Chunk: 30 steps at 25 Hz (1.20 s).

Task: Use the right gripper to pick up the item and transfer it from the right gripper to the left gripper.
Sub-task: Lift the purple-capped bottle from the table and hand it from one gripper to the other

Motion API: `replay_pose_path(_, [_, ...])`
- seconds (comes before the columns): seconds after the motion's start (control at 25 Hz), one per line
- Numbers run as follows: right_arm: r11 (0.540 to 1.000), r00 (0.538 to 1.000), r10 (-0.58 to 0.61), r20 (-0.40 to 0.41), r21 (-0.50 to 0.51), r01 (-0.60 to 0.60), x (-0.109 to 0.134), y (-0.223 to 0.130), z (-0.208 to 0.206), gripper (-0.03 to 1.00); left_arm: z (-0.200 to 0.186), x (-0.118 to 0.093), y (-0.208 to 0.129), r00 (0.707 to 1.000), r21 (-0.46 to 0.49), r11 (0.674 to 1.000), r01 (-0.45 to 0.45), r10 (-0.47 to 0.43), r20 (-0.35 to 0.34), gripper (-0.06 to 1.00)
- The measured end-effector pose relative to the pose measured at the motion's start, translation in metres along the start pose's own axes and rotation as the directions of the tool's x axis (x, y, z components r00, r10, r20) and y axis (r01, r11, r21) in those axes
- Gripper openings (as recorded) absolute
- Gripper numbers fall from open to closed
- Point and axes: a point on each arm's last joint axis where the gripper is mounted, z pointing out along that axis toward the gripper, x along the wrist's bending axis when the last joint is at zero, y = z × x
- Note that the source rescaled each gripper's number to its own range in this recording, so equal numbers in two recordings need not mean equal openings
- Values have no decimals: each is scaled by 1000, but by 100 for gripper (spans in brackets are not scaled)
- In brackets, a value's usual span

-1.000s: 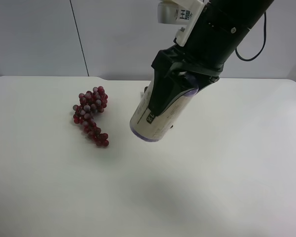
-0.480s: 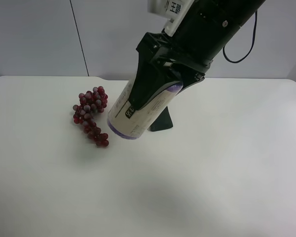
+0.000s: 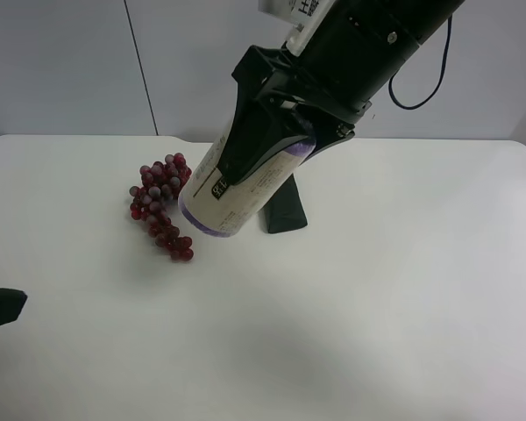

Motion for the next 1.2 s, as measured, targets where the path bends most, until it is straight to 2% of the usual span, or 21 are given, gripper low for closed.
replay_pose_path(0.16, [1000, 1000, 2, -4, 1, -2, 0, 0, 0, 0, 23, -2, 8, 996, 44, 997, -64, 61, 63, 100])
replay_pose_path(0.48, [1000, 1000, 3, -8, 6, -3, 1, -1, 0, 0, 48, -11, 28, 983, -14, 989, -150, 151, 103, 100])
replay_pose_path(0.68, [1000, 1000, 5, -11, 6, -5, 1, -1, 0, 0, 53, -17, 61, 969, -53, 978, -201, 206, 133, 100])
replay_pose_path(0.84, [1000, 1000, 13, -24, 2, -13, 2, 0, 0, 0, 67, -24, 73, 952, -34, 967, -252, 254, 173, 100])
replay_pose_path(1.2, [1000, 999, 20, -40, -2, -20, 4, 0, 0, 0, 94, -30, 100, 945, -50, 962, -269, 274, 178, 100])
